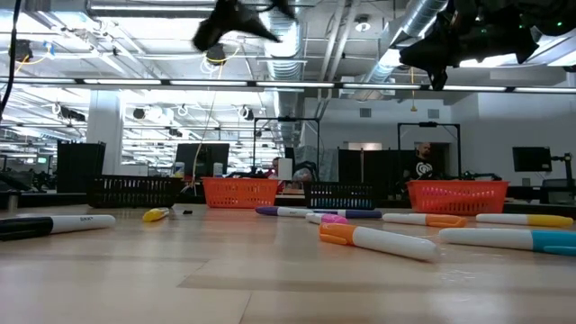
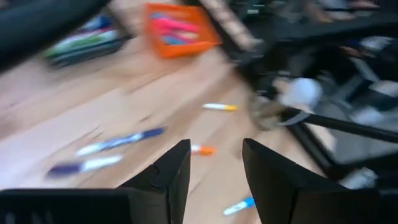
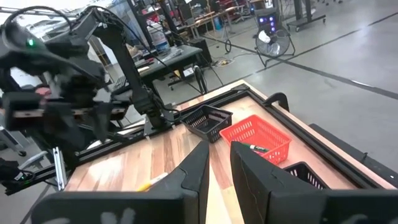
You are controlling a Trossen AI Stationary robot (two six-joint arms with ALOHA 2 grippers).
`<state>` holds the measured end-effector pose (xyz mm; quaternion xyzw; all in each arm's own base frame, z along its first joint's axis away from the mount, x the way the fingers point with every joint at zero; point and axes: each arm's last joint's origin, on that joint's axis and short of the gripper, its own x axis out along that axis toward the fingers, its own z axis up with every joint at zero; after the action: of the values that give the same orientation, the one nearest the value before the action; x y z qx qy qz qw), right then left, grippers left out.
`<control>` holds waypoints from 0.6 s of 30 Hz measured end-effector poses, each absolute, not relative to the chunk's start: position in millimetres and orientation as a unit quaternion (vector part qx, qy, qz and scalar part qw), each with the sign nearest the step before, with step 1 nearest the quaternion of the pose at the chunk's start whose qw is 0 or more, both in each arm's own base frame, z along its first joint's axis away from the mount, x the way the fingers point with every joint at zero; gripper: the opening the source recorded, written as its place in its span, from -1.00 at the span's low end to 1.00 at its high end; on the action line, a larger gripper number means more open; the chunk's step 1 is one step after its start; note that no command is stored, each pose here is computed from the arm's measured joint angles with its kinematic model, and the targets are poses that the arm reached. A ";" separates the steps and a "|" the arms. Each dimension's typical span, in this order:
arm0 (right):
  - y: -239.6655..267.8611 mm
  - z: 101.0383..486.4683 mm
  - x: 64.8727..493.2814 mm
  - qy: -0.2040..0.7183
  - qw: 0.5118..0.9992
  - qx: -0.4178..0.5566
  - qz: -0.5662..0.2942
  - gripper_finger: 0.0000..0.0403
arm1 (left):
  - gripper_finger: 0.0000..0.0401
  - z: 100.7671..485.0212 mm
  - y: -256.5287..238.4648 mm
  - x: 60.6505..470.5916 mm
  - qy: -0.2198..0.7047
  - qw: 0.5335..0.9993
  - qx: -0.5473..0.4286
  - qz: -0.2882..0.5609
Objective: Pick & Place Markers
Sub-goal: Put the blue marker into the left orange bin
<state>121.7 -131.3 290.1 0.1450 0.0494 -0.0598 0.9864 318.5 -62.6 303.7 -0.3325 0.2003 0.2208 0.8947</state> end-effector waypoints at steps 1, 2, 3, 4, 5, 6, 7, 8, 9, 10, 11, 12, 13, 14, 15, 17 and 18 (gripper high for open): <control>-131.3 290.0 121.7 0.050 0.986 0.145 -0.060 -0.72 | -0.28 300.4 -63.0 315.7 0.207 0.884 -0.343 0.242; -131.3 290.0 121.7 0.050 0.986 0.145 -0.060 -0.72 | -0.28 297.3 -63.4 312.8 0.213 0.872 -0.355 0.261; -131.3 290.0 121.7 0.050 0.986 0.145 -0.060 -0.72 | -0.28 294.4 -64.1 309.9 0.219 0.858 -0.372 0.279; -131.3 290.0 121.7 0.050 0.986 0.145 -0.060 -0.72 | -0.28 292.1 -64.5 307.6 0.222 0.845 -0.388 0.293; -131.3 290.0 121.7 0.050 0.986 0.145 -0.060 -0.72 | -0.28 289.5 -65.6 306.7 0.223 0.834 -0.403 0.304; -131.3 290.0 121.7 0.050 0.986 0.145 -0.060 -0.72 | -0.28 287.1 -67.1 306.8 0.222 0.825 -0.417 0.311; -131.3 290.0 121.7 0.050 0.986 0.145 -0.060 -0.72 | -0.28 284.4 -69.4 306.7 0.225 0.817 -0.427 0.316; -131.3 290.1 121.7 0.049 0.986 0.145 -0.060 -0.72 | -0.28 280.7 -72.1 307.5 0.228 0.810 -0.434 0.322; -131.3 290.0 121.7 0.050 0.986 0.145 -0.060 -0.72 | -0.28 276.9 -74.7 309.2 0.229 0.803 -0.443 0.326; -131.3 290.1 121.7 0.049 0.986 0.145 -0.060 -0.72 | -0.28 271.6 -77.5 310.5 0.236 0.795 -0.450 0.332; -131.3 290.1 121.7 0.049 0.986 0.145 -0.060 -0.72 | -0.28 265.2 -79.2 311.4 0.250 0.784 -0.455 0.339; -131.3 290.1 121.7 0.049 0.986 0.145 -0.060 -0.72 | -0.28 258.3 -80.9 311.9 0.268 0.773 -0.459 0.347; -131.3 290.1 121.7 0.049 0.986 0.145 -0.060 -0.72 | -0.28 250.7 -82.1 311.9 0.287 0.758 -0.463 0.359; -131.3 290.1 121.7 0.049 0.986 0.145 -0.060 -0.72 | -0.28 244.1 -83.1 311.0 0.307 0.742 -0.468 0.370; -131.3 290.1 121.7 0.049 0.986 0.145 -0.060 -0.72 | -0.28 237.7 -84.0 309.7 0.325 0.725 -0.471 0.383; -131.3 290.1 121.7 0.049 0.986 0.145 -0.061 -0.72 | -0.28 227.4 -85.7 308.0 0.352 0.696 -0.478 0.405; -131.3 290.1 121.7 0.049 0.986 0.145 -0.061 -0.72 | -0.28 223.8 -86.6 307.6 0.363 0.685 -0.481 0.410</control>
<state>121.7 -131.3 290.1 0.1445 0.0494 -0.0608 0.9864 307.6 -86.6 223.8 -0.4810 0.3627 0.4103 0.6846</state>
